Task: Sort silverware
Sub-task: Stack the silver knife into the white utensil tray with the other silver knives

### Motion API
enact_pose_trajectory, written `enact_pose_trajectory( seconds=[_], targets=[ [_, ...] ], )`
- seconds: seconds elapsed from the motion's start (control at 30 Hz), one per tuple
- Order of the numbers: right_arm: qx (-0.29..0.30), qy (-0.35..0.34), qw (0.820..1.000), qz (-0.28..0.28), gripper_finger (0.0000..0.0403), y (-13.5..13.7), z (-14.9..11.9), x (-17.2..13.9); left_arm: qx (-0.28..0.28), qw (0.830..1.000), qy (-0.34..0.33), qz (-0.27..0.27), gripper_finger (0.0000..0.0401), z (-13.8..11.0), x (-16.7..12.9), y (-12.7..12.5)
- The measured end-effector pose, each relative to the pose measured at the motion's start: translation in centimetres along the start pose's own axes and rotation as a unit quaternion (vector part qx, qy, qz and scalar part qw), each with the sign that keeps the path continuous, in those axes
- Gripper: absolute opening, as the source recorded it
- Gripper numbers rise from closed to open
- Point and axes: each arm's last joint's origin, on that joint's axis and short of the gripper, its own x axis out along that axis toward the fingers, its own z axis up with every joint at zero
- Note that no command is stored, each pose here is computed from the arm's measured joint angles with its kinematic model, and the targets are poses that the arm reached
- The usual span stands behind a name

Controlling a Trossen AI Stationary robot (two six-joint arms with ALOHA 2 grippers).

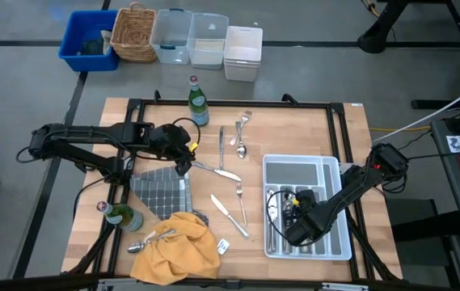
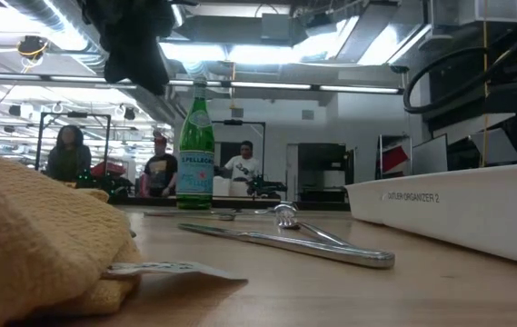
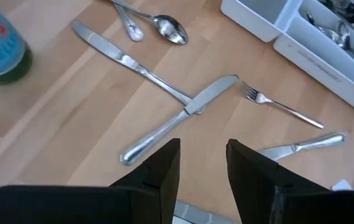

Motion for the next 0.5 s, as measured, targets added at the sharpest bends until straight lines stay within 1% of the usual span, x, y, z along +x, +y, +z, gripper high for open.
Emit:
enact_pose_trajectory(
  seconds=[0.2, 0.3, 0.4, 0.5],
  targets=[
    [0.000, 0.026, 1.000, -0.011, 0.0110, -0.1, -0.1, -0.1, 0.001, 1.000, 0.002, -0.012, 0.0117, -0.3, -0.1, -0.7],
    [-0.011, 0.036, 0.999, -0.005, 0.0110, -0.3, 0.0, -0.7, -0.008, 1.000, -0.015, -0.023, 0.0117, 0.0, -0.1, -0.9],
    [-0.031, 0.032, 0.999, 0.011, 0.0110, -0.6, 0.4, -2.0, 0.028, 0.998, -0.044, -0.035, 0.0117, 0.6, 0.1, -1.3],
    [-0.035, 0.010, 0.999, 0.018, 0.0110, -1.0, 1.1, -3.4, 0.086, 0.993, -0.068, -0.043, 0.0117, 1.3, 1.1, -1.8]
  ],
)
